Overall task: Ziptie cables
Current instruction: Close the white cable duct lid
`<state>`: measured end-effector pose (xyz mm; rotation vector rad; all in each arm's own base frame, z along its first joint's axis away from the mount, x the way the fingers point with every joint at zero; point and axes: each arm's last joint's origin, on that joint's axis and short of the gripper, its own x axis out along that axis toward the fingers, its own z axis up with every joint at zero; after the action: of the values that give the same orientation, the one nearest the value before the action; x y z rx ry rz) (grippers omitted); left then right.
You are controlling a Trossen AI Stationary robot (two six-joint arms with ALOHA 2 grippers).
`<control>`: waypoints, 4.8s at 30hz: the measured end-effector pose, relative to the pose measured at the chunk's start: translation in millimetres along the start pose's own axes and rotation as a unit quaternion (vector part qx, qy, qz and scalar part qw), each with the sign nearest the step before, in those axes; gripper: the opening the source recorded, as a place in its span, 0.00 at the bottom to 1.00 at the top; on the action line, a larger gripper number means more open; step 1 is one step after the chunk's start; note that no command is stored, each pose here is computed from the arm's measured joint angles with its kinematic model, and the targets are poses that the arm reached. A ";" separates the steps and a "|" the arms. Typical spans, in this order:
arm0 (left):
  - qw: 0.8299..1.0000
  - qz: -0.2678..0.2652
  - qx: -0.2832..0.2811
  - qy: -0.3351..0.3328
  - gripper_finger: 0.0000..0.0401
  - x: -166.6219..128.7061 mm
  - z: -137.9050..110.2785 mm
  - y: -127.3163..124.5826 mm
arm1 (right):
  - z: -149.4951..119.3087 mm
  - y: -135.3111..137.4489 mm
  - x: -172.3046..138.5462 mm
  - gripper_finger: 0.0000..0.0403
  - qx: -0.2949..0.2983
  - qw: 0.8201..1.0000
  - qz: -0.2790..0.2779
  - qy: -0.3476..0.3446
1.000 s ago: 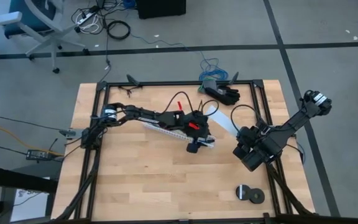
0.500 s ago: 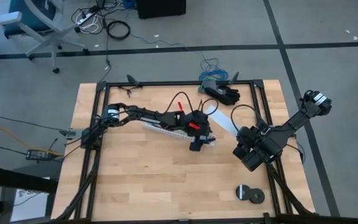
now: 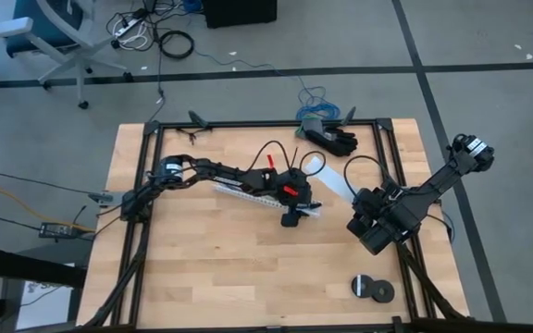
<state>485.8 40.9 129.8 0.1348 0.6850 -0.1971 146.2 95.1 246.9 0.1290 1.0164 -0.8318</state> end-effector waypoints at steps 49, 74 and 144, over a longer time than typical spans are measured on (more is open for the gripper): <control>0.987 -0.065 -0.017 0.144 0.56 -68.7 -42.5 67.5 | 3.8 30.5 65.2 0.53 -0.045 0.981 0.182 0.053; 0.998 -0.029 -0.011 0.060 0.56 -111.7 -87.5 24.0 | 29.0 -4.1 93.4 0.53 -0.020 0.947 0.319 0.027; 0.997 -0.027 -0.008 0.067 0.56 -109.7 -85.1 17.7 | 70.3 -2.3 138.5 0.84 -0.067 0.940 0.321 0.092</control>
<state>354.5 89.1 135.7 0.1144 0.8238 -0.2366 229.3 -15.6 176.2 0.4042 1.1120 -0.1540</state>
